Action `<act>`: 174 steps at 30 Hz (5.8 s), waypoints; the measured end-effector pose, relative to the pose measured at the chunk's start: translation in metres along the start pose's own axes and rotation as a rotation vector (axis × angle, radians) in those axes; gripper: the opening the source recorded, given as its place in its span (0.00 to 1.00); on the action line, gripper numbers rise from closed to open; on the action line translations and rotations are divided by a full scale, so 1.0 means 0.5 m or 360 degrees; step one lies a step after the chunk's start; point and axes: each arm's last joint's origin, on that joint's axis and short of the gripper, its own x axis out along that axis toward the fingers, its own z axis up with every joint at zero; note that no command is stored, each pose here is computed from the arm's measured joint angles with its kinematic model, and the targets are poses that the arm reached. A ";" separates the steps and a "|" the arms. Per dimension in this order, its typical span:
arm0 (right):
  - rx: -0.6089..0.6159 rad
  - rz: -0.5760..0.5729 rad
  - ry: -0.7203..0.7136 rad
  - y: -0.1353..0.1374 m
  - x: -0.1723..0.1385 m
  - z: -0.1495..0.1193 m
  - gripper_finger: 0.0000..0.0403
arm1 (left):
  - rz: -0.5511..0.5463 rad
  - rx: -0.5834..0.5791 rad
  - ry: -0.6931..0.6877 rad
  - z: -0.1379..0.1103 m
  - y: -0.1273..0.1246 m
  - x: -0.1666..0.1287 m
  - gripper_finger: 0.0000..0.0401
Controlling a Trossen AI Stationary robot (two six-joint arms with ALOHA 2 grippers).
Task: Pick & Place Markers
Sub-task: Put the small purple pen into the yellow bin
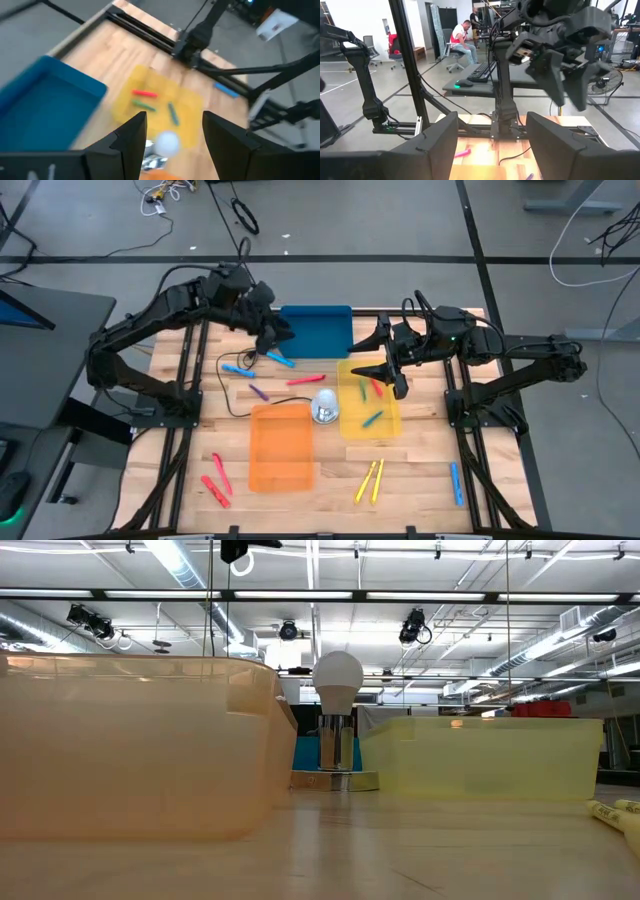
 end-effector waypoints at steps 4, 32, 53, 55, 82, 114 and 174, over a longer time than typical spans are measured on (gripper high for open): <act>0.0001 0.0000 0.0000 0.000 0.000 0.000 0.58 | 0.0085 0.0238 0.0134 -0.013 0.026 -0.008 0.49; 0.0046 0.0000 0.0001 0.000 0.000 0.000 0.58 | -0.0012 0.1868 0.1342 -0.114 0.067 -0.045 0.49; 0.0045 0.0028 0.0002 0.001 0.000 0.000 0.58 | -0.0146 0.1788 0.1516 -0.223 0.118 0.063 0.49; 0.0045 0.0027 0.0003 0.001 0.000 0.000 0.58 | -0.0158 0.1797 0.1517 -0.237 0.121 0.076 0.49; 0.0088 0.0024 0.0029 0.001 0.000 -0.003 0.58 | -0.0251 0.1721 0.1495 -0.385 0.167 0.194 0.49; 0.0082 0.0022 0.0050 0.001 0.000 -0.006 0.58 | -0.0170 0.1529 0.1500 -0.503 0.221 0.274 0.49; 0.0042 0.0022 0.0017 0.000 0.000 -0.002 0.58 | -0.0089 0.0730 0.0479 -0.341 0.132 0.164 0.09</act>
